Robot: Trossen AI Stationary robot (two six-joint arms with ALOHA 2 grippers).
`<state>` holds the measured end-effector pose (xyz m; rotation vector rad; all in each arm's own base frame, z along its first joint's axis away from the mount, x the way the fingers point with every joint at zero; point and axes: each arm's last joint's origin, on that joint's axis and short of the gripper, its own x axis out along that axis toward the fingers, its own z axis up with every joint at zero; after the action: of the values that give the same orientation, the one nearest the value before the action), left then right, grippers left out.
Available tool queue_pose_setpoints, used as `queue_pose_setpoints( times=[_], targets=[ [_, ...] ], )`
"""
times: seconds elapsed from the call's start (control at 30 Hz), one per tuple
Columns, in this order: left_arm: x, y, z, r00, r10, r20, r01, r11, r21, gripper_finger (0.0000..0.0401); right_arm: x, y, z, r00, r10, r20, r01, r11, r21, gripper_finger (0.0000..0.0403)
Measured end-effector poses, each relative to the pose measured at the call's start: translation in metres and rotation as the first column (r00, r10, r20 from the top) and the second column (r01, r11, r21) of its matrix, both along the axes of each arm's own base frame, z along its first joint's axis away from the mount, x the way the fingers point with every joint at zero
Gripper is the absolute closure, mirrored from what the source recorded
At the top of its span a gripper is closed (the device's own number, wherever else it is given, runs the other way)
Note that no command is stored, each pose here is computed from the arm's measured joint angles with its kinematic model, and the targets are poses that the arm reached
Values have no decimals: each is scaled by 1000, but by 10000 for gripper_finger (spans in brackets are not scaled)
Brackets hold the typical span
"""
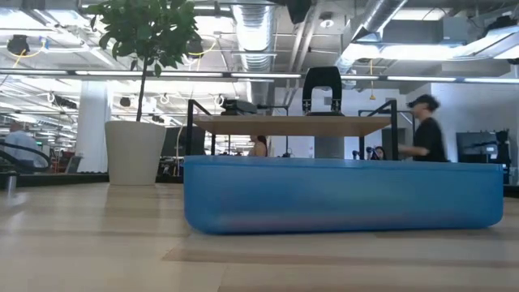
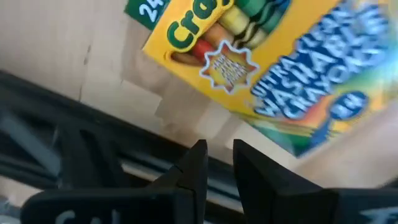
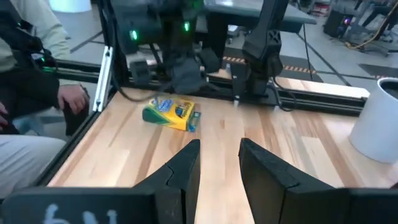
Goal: Pack school essentials
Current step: Put the yellow crayon box into the blue supply box
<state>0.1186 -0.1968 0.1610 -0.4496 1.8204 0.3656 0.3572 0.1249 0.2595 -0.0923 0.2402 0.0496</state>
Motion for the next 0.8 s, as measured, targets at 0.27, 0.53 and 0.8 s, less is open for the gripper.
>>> queue_pose_setpoints(
  times=[0.27,0.53,0.8],
  targets=[
    [16,-2,-18,996,-65,64,67,997,-26,337,4,6,-8,998,54,-12,-53,998,42,269],
    [37,10,-18,973,-78,215,69,996,51,337,31,18,-49,987,121,-107,-114,991,68,269],
    [58,16,-17,920,-133,368,116,991,67,337,74,20,-58,961,175,-212,-161,983,85,269]
  ],
)
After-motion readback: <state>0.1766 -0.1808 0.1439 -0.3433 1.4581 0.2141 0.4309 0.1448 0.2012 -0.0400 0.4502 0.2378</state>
